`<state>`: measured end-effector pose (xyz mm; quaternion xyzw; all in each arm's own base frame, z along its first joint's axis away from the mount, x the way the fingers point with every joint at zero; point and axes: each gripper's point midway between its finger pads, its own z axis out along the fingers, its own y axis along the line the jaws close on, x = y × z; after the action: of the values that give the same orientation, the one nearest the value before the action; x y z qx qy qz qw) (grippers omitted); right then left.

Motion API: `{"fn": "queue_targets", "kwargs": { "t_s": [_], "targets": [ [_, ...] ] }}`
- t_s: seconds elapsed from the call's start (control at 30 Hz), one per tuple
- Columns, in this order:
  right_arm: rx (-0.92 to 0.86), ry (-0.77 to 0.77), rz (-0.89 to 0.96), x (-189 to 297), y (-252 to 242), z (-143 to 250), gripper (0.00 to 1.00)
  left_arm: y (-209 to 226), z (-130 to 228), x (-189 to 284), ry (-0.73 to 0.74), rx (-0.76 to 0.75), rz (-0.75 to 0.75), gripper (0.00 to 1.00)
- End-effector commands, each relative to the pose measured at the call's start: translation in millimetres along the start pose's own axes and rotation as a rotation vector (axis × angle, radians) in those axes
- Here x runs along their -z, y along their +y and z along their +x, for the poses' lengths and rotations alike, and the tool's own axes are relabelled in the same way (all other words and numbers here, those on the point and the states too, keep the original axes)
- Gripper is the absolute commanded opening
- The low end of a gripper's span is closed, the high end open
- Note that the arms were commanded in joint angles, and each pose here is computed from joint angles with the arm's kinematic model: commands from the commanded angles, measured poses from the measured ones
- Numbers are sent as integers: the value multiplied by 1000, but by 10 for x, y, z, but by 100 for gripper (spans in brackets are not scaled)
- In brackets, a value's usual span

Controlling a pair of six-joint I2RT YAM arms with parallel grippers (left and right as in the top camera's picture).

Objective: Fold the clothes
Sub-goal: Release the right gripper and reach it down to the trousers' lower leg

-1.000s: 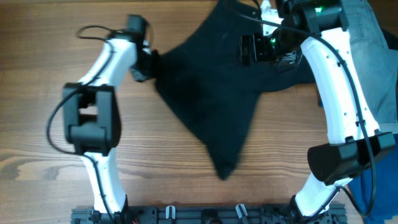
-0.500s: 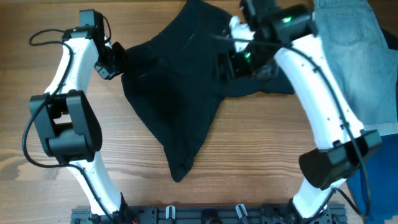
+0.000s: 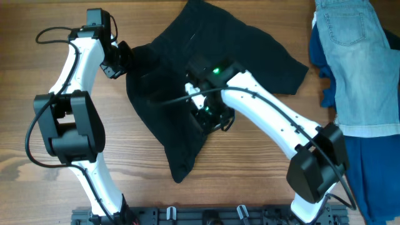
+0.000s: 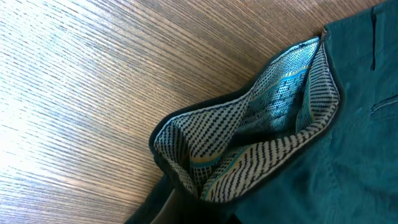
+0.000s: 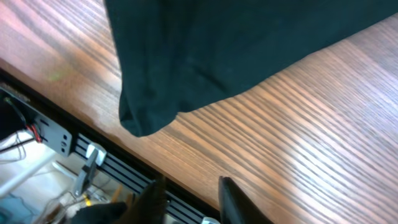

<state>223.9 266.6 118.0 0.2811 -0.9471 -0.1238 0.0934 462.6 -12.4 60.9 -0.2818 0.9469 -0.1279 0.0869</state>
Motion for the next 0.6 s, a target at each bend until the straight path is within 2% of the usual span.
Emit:
{"fn": "queue_targets", "kwargs": {
  "t_s": [0.0, 0.13, 0.3, 0.57],
  "targets": [
    [21, 2, -65, -109, 160, 9, 13, -45, -31, 102, -27, 11, 15, 4],
    [47, -7, -144, -276, 172, -21, 10, -25, 0, 102, -15, 13, 7, 4],
    [102, 46, -136, -456, 156, 137, 9, -39, -21, 102, -23, 12, 13, 4],
    [241, 76, -125, -586, 516, 282, 12, -101, -117, 108, -61, 18, 38, 4]
  ]
}}
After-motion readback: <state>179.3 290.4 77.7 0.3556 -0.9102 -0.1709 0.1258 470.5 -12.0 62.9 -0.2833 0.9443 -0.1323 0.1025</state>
